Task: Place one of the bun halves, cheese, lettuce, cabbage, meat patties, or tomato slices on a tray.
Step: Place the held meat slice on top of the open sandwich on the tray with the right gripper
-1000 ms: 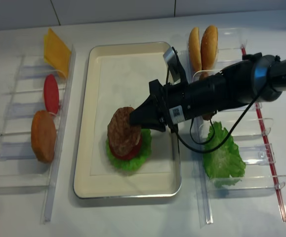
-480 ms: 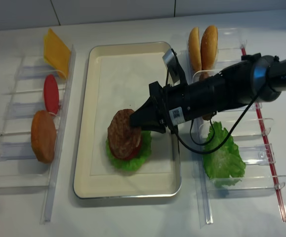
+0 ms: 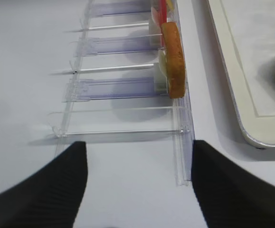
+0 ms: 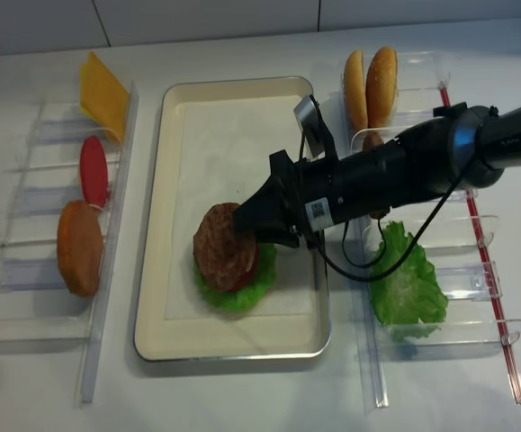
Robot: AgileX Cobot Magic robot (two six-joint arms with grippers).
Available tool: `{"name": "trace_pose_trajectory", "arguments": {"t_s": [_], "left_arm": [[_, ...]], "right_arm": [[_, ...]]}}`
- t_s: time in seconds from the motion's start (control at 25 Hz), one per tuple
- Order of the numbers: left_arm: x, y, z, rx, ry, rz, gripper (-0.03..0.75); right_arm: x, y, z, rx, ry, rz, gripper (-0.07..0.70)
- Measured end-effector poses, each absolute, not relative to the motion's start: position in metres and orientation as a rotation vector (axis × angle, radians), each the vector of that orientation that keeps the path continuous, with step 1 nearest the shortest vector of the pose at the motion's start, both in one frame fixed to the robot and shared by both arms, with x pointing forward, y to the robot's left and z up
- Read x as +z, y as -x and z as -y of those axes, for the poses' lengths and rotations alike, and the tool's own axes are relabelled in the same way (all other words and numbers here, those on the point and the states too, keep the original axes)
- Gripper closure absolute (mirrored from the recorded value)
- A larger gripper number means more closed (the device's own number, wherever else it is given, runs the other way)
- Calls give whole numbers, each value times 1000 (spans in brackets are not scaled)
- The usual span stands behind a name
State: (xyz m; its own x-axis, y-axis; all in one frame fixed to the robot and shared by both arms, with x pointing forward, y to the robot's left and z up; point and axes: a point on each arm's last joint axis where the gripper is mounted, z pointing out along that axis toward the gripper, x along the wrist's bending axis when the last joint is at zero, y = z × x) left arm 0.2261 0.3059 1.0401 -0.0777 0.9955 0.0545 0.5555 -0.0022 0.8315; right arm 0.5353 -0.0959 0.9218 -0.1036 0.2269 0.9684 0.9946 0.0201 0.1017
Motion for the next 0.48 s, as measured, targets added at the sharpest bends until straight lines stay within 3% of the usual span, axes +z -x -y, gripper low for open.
{"name": "trace_pose_trajectory", "arguments": {"t_s": [0.32,0.48], "left_arm": [[1040,-226,-306,962,-1611,-1691,259],[1040,-226,-306,964,-1611,-1692,259]], "right_arm": [[923,-538,100,-1183,1307,1459,173],[928,-545,116,-1188,1320,1443,136]]}}
